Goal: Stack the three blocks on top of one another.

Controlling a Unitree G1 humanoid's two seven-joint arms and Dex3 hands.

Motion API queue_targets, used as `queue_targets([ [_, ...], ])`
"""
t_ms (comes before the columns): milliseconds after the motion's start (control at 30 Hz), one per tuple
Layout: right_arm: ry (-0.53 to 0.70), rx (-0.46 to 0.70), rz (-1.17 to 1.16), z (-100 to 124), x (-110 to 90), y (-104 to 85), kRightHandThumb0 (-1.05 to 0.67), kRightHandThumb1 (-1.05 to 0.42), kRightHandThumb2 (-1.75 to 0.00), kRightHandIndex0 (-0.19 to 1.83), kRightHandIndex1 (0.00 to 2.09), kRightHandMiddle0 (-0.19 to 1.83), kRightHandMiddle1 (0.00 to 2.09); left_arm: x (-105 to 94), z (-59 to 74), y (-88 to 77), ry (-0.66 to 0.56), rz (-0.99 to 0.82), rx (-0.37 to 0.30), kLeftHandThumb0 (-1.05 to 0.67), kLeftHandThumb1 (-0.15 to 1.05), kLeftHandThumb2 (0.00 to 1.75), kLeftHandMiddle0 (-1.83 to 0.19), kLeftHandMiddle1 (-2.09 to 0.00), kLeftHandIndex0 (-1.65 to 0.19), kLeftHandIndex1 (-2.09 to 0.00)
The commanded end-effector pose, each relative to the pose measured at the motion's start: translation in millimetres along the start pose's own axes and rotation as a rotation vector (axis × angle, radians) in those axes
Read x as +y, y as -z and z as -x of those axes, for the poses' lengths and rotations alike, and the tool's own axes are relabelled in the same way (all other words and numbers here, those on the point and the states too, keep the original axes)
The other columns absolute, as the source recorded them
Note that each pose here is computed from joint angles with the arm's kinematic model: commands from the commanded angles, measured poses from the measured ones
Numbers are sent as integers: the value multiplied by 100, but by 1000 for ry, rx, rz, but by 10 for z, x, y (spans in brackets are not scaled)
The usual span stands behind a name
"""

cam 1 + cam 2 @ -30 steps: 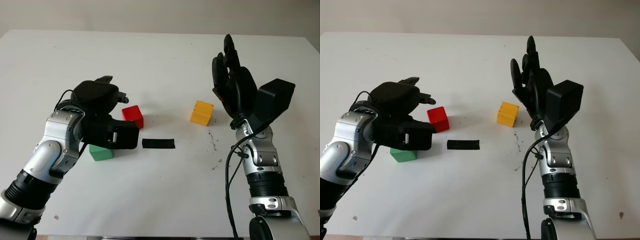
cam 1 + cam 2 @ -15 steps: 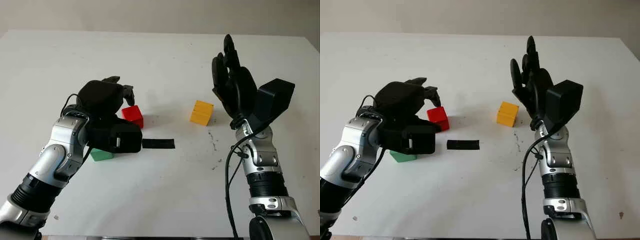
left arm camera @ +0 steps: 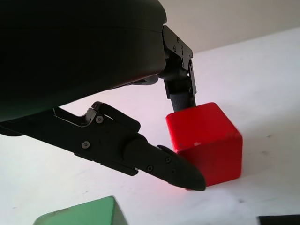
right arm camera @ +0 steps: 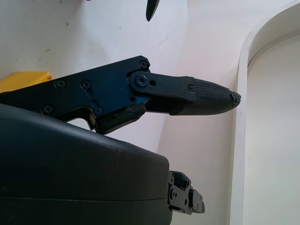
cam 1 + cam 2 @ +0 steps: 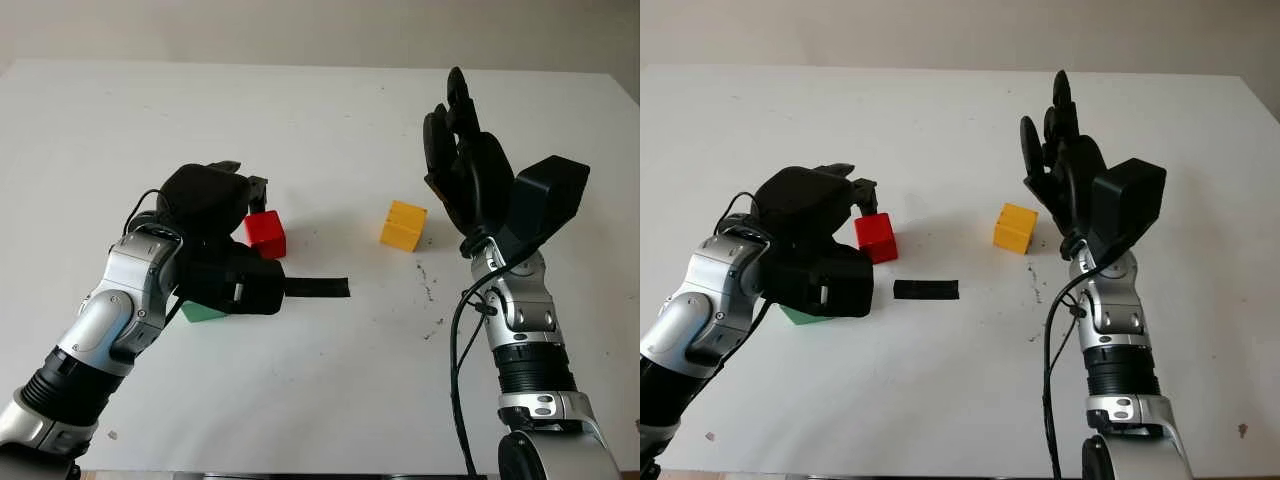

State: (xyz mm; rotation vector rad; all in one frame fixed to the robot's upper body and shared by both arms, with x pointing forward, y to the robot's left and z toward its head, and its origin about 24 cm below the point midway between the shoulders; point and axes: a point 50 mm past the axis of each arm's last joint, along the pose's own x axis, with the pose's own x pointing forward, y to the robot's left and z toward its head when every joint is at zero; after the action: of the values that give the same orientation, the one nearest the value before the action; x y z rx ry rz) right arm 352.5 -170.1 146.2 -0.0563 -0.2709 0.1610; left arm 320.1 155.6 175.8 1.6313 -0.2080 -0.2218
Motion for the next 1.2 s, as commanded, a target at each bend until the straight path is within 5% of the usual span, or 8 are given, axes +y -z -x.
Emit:
queue_targets([
  [0,-2,-36,13,-32,-14,-97,-72,-105,-53,-19,0,-19,0,6,21,26,-30,37,-12,-28,102,7,-30,-7,-25,-150],
  [333,1,-34,13,-25,-4,-84,-71,-105,-53,-19,0,-19,0,67,69,34,-168,210,-163,-28,100,5,-41,-7,-36,-128],
  [767,1,-28,10,-18,4,-87,-70,-105,-53,-19,0,-19,0,188,186,-14,-133,464,-336,-30,103,5,-37,-5,-30,-152],
  [1167,0,-18,7,-10,5,-86,-69,-105,-52,-19,0,-19,0,114,275,-125,-15,491,-321,-30,100,5,-25,-1,-30,-152],
])
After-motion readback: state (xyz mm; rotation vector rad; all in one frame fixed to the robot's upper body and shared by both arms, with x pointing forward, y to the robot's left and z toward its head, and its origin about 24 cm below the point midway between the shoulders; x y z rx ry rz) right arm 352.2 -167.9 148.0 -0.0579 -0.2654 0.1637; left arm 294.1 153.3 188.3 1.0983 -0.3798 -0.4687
